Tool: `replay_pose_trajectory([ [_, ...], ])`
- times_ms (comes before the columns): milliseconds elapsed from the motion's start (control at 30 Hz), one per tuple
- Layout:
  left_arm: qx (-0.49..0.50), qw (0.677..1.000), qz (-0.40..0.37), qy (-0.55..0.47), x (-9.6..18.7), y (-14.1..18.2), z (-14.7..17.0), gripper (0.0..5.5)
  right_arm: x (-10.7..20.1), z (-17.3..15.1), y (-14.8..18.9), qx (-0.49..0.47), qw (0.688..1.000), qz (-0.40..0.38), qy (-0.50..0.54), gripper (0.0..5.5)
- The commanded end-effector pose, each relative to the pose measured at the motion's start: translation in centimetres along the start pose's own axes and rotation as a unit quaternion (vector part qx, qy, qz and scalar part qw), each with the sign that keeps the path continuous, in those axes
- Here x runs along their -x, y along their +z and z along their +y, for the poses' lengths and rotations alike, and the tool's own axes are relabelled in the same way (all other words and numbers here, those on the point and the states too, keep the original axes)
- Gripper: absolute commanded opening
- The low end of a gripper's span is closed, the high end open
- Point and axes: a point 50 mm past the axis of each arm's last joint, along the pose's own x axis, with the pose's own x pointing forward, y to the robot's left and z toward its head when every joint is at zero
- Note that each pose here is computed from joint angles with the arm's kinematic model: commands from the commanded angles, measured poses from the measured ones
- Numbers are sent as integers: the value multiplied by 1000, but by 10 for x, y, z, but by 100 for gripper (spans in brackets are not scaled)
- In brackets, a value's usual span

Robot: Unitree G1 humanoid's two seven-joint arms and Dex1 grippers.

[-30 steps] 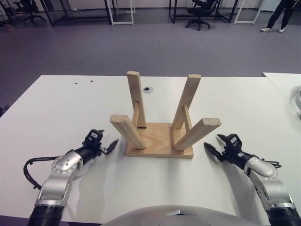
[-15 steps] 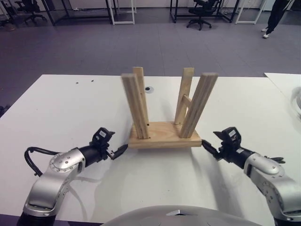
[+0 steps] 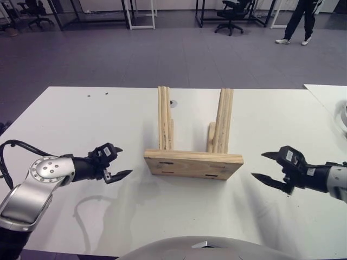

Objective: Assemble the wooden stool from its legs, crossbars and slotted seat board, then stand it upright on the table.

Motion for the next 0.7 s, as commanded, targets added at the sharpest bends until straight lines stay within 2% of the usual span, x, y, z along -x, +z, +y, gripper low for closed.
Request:
replay_pose_trajectory([
  [33, -68, 995, -30, -73, -13, 24, 5, 419, -15, 0, 6, 29, 995, -41, 82, 376],
  [200, -68, 986, -70, -133, -34, 36, 4, 419, -52, 2, 20, 11, 984, -121, 129, 376],
  [567, -57, 973, -110, -195, -54, 43, -3, 227, -66, -1, 21, 39, 980, -130, 148, 169],
  [700, -64, 972, -110, -197, -55, 42, -1, 169, -70, 0, 22, 54, 976, -143, 153, 155],
])
